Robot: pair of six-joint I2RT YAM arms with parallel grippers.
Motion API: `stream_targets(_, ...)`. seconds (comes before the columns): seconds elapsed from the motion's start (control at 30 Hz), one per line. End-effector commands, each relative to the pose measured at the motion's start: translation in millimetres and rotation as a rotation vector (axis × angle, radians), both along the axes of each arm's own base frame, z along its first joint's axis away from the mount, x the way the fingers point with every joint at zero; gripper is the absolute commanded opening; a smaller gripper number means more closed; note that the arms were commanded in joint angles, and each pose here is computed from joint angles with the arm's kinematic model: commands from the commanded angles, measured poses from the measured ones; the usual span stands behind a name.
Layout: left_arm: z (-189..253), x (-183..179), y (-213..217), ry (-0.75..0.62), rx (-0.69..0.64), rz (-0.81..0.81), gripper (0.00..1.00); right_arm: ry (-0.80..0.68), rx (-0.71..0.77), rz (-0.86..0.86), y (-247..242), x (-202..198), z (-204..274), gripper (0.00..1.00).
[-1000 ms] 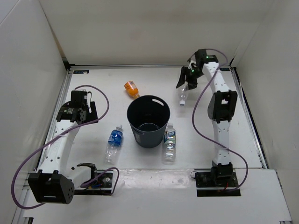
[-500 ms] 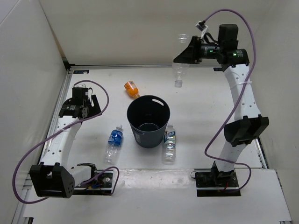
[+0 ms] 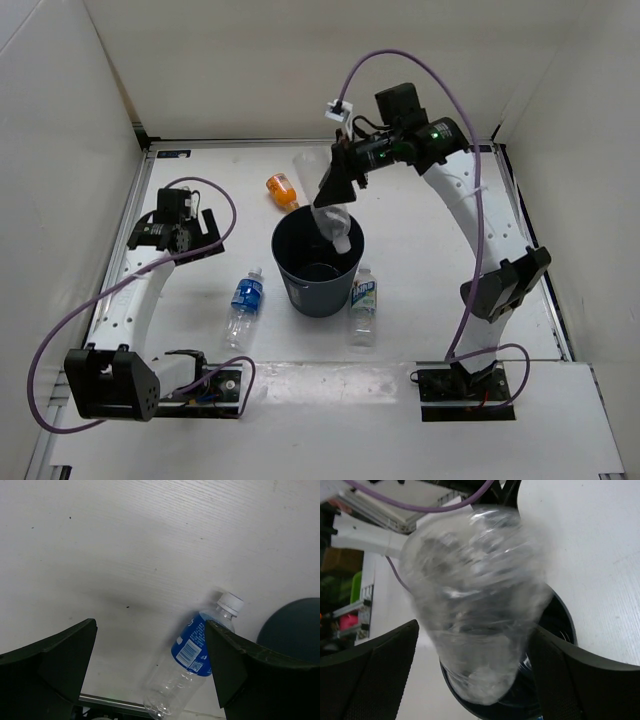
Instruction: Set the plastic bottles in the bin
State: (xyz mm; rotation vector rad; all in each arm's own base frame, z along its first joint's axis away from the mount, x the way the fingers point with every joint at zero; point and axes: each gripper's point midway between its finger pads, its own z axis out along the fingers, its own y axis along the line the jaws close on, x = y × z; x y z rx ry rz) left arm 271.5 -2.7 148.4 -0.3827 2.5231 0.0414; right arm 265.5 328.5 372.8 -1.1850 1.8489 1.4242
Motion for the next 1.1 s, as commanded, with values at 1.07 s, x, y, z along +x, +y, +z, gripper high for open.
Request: stream_targets(1.07, -52, -45, -102, 0.094, -0.26, -0.416, 0.99, 0.291, 0.176, -0.881, -206, 165, 45, 0.9)
